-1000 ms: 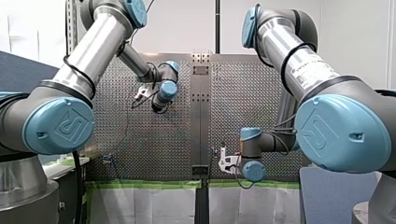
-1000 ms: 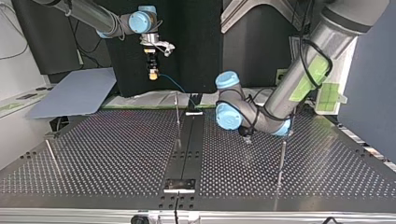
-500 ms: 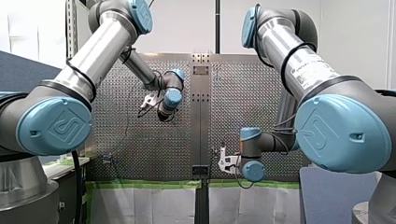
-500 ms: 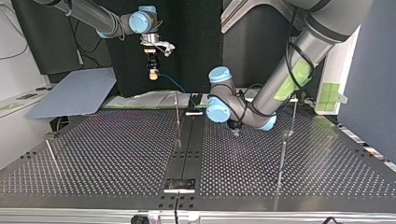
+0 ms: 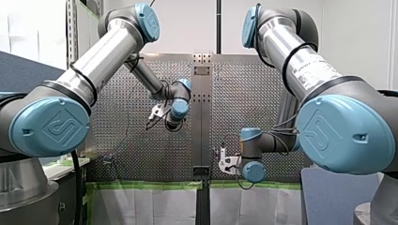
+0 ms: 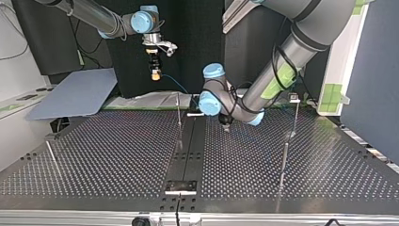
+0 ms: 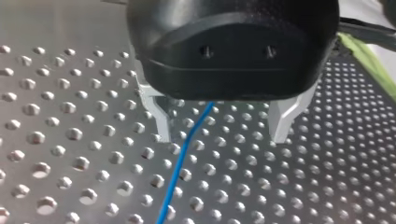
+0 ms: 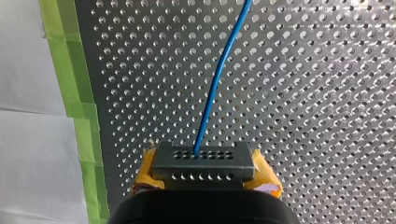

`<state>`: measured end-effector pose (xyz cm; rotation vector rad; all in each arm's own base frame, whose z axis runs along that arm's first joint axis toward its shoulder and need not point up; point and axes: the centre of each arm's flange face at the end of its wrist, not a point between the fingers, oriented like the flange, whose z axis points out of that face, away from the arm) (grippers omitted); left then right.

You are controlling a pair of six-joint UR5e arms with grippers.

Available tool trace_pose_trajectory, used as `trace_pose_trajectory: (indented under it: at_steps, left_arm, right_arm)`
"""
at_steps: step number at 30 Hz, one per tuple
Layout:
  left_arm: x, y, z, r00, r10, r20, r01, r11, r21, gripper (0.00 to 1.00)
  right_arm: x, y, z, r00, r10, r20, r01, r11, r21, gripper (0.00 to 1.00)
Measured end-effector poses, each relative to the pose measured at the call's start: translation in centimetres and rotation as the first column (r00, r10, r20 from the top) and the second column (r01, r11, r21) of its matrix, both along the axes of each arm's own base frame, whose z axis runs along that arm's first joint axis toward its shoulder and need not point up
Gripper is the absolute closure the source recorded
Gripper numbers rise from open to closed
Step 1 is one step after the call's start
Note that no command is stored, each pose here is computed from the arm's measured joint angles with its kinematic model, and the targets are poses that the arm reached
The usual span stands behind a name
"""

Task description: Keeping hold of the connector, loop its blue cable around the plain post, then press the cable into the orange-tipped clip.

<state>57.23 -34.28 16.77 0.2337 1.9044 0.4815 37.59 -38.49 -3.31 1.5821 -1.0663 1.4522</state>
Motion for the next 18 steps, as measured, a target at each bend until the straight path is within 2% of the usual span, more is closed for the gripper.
trace_pose_trajectory:
  at_steps: [5, 12, 18]
  left_arm:
    - [0.2, -0.3, -0.4, 0.9999, -0.003, 0.011, 0.003, 1.0000, -0.009, 0.00]
    - [0.3, -1.2, -3.7, 0.9996, -0.017, -0.023, 0.017, 0.9999, 0.003, 0.00]
    - [0.2, -3.3, -5.9, 0.9976, -0.069, -0.013, 0.068, 0.9971, -0.033, 0.00]
  right_arm:
    - [0.1, 0.0, 0.1, 1.0000, 0.002, 0.000, -0.002, 1.0000, -0.002, 1.00]
    - [0.2, 0.0, 0.1, 1.0000, 0.004, -0.003, -0.004, 1.0000, -0.001, 1.00]
    - [0.2, 0.1, 0.1, 0.9999, 0.005, -0.009, -0.005, 1.0000, 0.003, 1.00]
